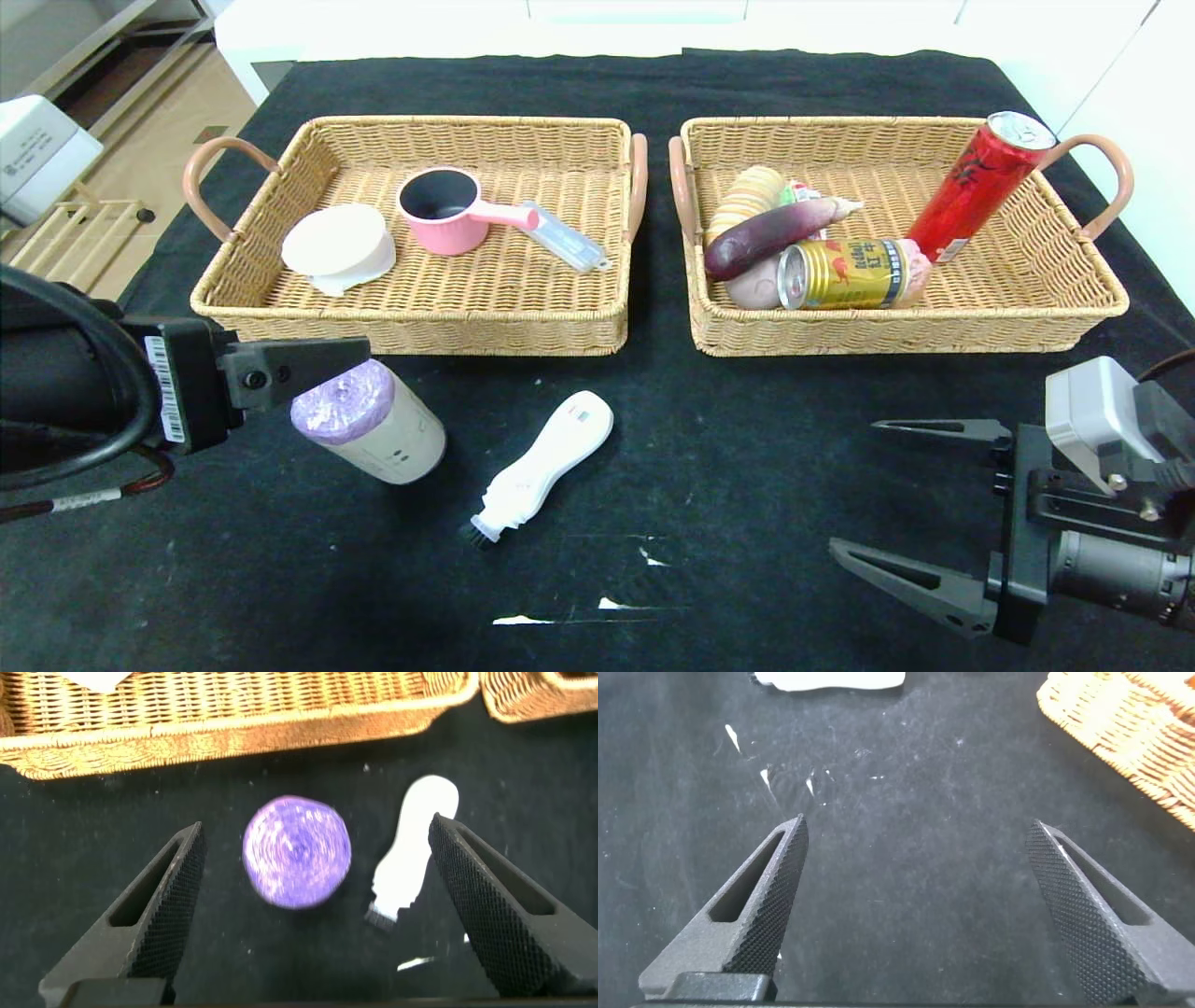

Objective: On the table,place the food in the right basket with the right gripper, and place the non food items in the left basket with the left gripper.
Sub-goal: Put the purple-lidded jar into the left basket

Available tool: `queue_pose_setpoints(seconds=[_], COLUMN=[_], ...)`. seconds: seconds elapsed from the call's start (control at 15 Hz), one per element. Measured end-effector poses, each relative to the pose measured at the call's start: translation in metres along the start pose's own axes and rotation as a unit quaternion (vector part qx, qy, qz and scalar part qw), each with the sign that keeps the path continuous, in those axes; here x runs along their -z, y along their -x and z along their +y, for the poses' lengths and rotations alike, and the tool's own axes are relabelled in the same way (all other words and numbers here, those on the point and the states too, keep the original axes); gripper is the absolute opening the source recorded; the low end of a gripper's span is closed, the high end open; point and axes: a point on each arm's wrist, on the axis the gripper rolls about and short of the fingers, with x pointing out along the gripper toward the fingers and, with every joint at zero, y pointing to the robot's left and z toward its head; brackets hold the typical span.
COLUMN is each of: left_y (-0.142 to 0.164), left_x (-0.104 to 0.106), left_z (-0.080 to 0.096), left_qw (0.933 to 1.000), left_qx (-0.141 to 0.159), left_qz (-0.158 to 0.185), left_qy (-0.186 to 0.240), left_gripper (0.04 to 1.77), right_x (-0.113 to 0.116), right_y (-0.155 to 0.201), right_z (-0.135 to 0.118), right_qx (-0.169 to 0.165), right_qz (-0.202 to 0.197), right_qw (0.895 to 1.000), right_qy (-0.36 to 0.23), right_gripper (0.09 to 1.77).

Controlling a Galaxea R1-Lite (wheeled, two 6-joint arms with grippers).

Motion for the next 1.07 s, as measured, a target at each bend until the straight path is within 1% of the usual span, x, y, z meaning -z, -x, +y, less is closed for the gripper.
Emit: queue_pose_setpoints(seconds=[0.13, 0.27, 0.67, 1.07], left_y=[-0.006, -0.011, -0.032, -0.045], left_x=[-0.001, 0.001, 0.008, 0.018], left_z=[0.001, 0.002, 0.003, 0.001], left_qw=[0.9999, 0.9992, 0.9970, 0.9946], left_qx=[-0.008, -0.012, -0.022, -0.022], left_qz=[0.013, 0.039, 0.074, 0.100], left_qy=[0.006, 0.005, -0.001, -0.014], left_gripper=[1.72, 1.72, 1.72, 1.72], right_x=[0.001, 0.001, 0.002, 0.003], right_y=[0.000, -0.001, -0.002, -0.003], right_z=[0.000, 0.000, 0.001, 0.001], right_qx=[0.000, 0.000, -0.005, -0.006], right_qz=[0.001, 0.002, 0.004, 0.007], right_qw=[1.000, 1.000, 1.000, 1.000], right_qy=[0.000, -0.001, 0.002, 0.004], right_gripper=[1.70, 1.70, 1.71, 1.71])
